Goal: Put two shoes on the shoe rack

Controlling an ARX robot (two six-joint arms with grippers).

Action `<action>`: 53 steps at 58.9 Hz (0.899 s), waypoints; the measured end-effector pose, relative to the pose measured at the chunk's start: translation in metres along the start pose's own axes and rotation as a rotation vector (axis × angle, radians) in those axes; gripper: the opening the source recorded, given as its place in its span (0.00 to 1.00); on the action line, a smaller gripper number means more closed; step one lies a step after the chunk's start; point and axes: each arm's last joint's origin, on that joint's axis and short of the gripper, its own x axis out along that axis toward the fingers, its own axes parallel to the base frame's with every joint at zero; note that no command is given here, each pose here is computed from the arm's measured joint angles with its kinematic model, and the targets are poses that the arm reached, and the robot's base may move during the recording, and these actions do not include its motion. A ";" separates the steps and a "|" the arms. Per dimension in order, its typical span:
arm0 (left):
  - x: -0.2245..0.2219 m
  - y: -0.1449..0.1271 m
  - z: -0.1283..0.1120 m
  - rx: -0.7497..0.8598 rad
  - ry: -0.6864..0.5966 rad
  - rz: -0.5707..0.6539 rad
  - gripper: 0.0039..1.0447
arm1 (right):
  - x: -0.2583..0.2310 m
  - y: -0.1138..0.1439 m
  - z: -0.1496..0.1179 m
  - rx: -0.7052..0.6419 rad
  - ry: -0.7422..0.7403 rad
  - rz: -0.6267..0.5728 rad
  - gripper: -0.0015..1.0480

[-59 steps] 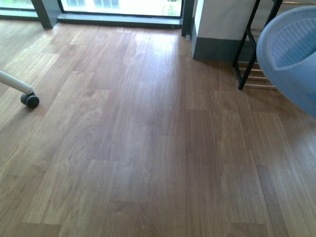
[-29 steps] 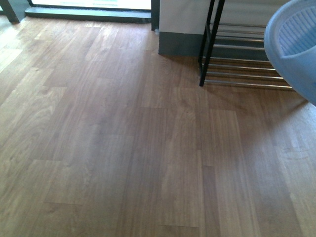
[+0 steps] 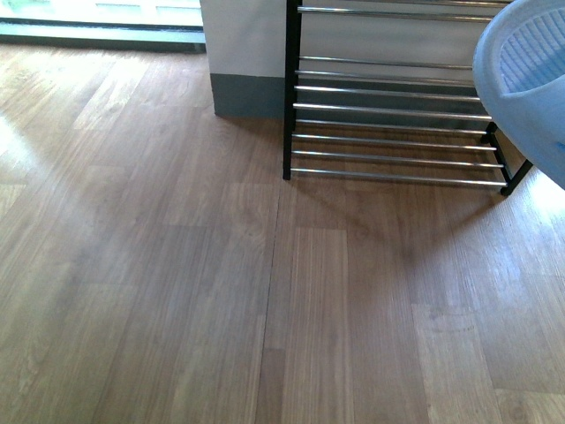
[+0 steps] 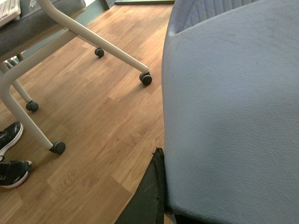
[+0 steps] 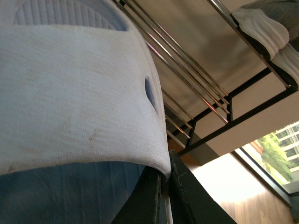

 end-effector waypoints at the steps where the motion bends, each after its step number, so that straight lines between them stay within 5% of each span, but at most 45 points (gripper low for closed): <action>1: 0.000 0.000 0.000 0.000 0.000 0.000 0.01 | 0.000 0.000 0.000 0.000 0.000 -0.001 0.01; 53: 0.000 0.000 0.000 0.000 0.000 0.000 0.01 | 0.000 0.000 -0.001 0.000 0.002 0.003 0.01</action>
